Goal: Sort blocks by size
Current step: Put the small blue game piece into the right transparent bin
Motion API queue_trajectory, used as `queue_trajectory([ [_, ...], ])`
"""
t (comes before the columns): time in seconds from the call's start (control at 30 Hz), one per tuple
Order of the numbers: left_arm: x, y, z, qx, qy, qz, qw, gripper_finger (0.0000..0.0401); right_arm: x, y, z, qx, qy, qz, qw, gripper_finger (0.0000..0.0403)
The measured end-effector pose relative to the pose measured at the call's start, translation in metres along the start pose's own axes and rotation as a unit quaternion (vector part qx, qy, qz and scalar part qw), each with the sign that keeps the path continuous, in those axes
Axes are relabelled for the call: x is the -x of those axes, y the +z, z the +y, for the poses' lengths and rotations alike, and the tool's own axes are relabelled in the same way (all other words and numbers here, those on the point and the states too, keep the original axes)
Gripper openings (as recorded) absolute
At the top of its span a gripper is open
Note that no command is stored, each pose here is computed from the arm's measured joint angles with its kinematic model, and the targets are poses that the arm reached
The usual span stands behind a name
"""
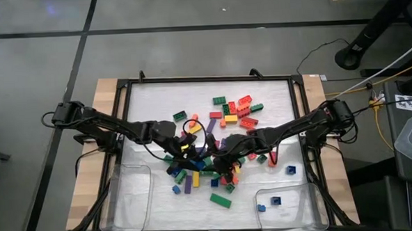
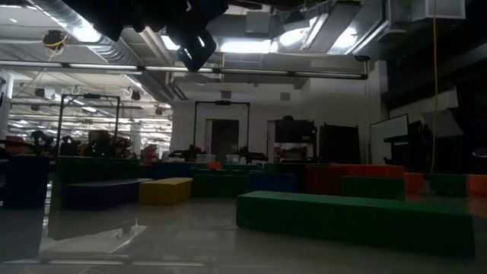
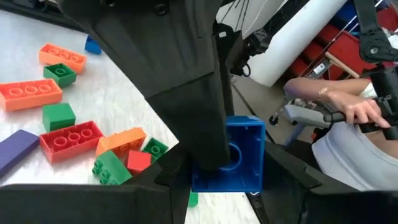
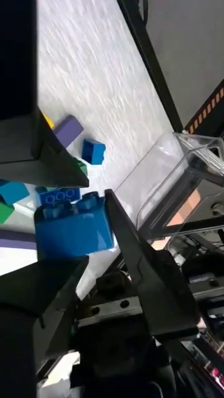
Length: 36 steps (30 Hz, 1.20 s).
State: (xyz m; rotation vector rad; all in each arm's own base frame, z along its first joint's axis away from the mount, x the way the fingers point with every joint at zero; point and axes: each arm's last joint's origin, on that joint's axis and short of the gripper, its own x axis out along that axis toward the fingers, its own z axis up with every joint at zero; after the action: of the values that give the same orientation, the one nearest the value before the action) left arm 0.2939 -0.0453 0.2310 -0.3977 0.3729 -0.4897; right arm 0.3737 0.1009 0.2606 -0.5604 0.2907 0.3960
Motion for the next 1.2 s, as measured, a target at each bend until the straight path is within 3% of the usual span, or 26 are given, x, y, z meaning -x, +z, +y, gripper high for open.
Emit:
queue_trajectory([
  [0.13,0.0,-0.001,0.0,0.002,0.003,0.002,1.0,0.0143,-0.002,-0.002,0.001,0.0,0.001,0.004,1.0,0.017],
  [0.37,-0.001,-0.002,-0.001,-0.004,-0.001,0.007,1.0,0.0144,-0.004,-0.003,0.002,0.003,0.004,0.005,1.0,0.0099],
  [0.53,0.0,-0.002,0.0,0.01,0.005,0.005,1.0,0.0164,0.0,0.0,0.001,-0.007,0.006,0.009,1.0,0.0098],
  [0.8,0.0,-0.002,0.0,0.015,0.007,0.009,1.0,0.0221,0.006,0.01,-0.001,-0.07,0.043,0.075,0.994,0.0117],
  [1.03,0.0,-0.008,0.002,0.03,0.017,0.038,0.999,0.0232,0.024,0.03,0.008,-0.137,0.105,0.161,0.972,0.0101],
  [1.2,0.001,-0.012,0.005,0.024,0.031,0.057,0.998,0.023,0.045,0.057,0.025,-0.207,0.137,0.229,0.941,0.0112],
])
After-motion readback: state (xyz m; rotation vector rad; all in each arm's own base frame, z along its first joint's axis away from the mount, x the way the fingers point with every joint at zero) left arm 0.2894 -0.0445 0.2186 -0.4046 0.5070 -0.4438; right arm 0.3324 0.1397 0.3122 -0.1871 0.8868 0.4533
